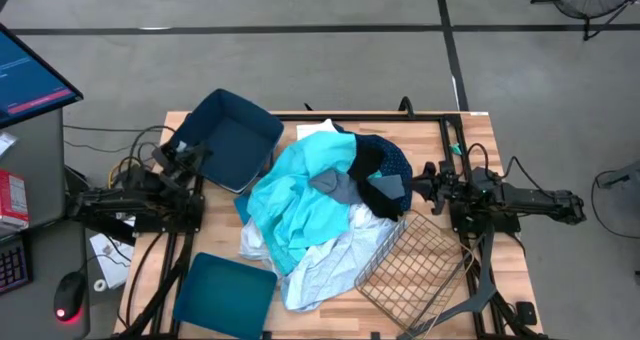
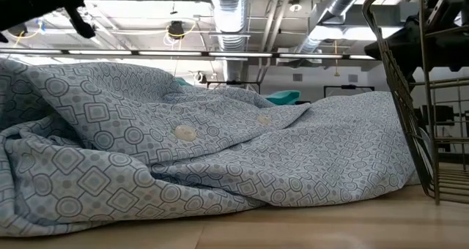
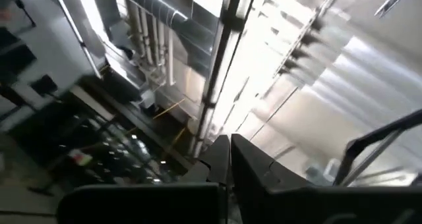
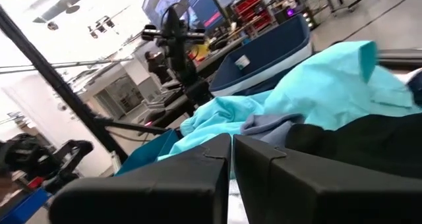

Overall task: Pick & Place Cloths
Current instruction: Put the black sock into the blue bin

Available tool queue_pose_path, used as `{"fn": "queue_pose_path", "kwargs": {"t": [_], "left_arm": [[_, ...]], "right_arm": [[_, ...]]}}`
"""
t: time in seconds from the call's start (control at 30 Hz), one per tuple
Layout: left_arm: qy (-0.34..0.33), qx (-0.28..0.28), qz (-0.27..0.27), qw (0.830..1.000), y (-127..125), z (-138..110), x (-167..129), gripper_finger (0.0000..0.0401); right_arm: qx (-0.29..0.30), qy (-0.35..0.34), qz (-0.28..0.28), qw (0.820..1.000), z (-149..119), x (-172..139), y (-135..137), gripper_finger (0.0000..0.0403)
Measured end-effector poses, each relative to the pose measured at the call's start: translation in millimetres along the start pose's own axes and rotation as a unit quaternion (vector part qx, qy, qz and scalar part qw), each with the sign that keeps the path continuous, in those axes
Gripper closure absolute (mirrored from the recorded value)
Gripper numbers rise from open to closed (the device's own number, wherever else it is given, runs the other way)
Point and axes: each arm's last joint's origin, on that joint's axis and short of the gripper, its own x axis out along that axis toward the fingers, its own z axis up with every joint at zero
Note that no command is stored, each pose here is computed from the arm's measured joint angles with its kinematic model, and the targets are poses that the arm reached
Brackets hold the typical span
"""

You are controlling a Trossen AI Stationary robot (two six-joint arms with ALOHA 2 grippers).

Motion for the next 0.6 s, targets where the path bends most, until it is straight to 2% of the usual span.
{"fn": "queue_pose_path", "kwargs": {"t": [0.2, 0.3, 0.4, 0.6], "left_arm": [[0.04, -0.011, -0.047, 0.998, -18.0, 5.9, 21.1, 0.0401], [0.079, 0.0, -0.058, 0.995, -26.5, 1.8, 41.6, 0.0401], [0.122, 0.006, -0.065, 0.99, -34.7, -6.9, 68.8, 0.0401], [0.18, -0.006, -0.041, 0.983, -42.0, -32.9, 124.0, 0.0401]], "right_arm": [[0.001, -0.013, 0.007, 1.0, 5.6, -0.7, 3.4, 0.0387], [0.004, -0.049, 0.03, 0.998, 16.2, -2.3, 10.0, 0.039], [-0.004, -0.089, 0.055, 0.995, 24.0, -3.8, 15.0, 0.0392], [-0.057, -0.167, 0.092, 0.98, 38.6, -9.0, 24.1, 0.0393]]}}
